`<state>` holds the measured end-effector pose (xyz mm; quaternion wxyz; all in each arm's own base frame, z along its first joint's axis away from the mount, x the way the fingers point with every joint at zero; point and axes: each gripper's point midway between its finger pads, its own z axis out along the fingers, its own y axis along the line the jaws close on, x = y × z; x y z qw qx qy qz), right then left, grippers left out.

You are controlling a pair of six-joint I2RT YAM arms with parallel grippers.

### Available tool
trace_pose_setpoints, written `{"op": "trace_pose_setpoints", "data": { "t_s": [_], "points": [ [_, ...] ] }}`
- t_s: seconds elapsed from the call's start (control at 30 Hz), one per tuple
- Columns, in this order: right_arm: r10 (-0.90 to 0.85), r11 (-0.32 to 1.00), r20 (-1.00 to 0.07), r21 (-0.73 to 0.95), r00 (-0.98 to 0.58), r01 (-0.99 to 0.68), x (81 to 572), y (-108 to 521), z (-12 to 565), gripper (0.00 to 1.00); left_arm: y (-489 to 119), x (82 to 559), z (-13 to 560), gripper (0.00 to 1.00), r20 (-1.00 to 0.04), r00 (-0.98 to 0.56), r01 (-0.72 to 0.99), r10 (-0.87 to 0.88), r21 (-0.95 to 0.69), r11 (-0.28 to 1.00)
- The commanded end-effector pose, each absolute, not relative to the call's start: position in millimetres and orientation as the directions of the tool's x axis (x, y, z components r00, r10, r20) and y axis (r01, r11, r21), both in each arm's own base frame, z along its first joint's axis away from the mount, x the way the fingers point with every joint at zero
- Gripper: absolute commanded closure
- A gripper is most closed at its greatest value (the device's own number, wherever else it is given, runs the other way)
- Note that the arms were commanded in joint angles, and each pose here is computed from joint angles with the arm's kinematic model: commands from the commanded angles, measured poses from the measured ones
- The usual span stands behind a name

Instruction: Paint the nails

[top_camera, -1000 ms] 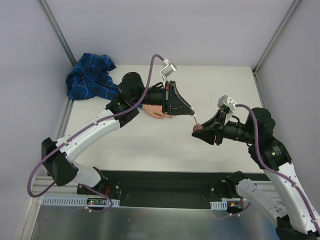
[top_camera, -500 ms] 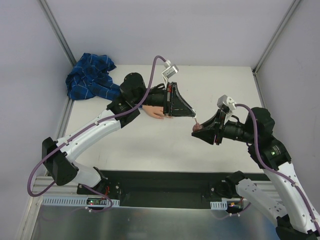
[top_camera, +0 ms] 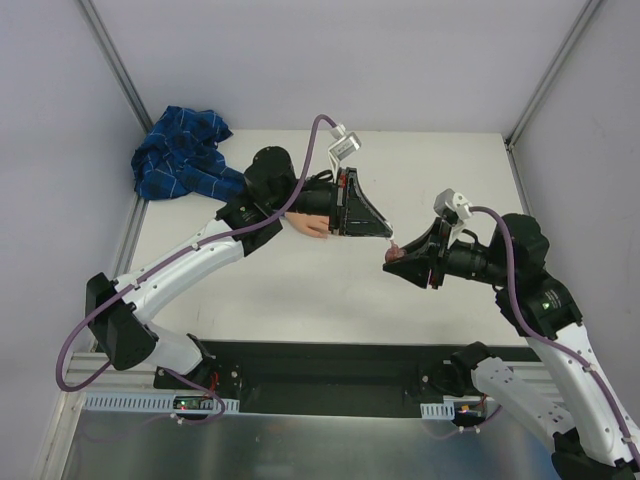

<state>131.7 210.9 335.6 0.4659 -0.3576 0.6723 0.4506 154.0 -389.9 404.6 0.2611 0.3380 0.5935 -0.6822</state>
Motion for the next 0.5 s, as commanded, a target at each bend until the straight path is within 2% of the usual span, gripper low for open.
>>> {"op": "trace_pose_setpoints", "data": {
  "t_s": [0.0,0.47],
  "points": [
    [-0.022,0.320,-0.973,0.210,-0.229,-0.924,131,212,364,1.00,-388,148,422,1.00,-0.814,-0.580,0.798,0.021,-0.573,-0.188],
    [0.010,0.336,-0.975,0.212,-0.222,-0.918,138,214,380,1.00,-393,144,402,1.00,-0.816,-0.573,0.800,0.079,-0.578,-0.162]
  ]
}}
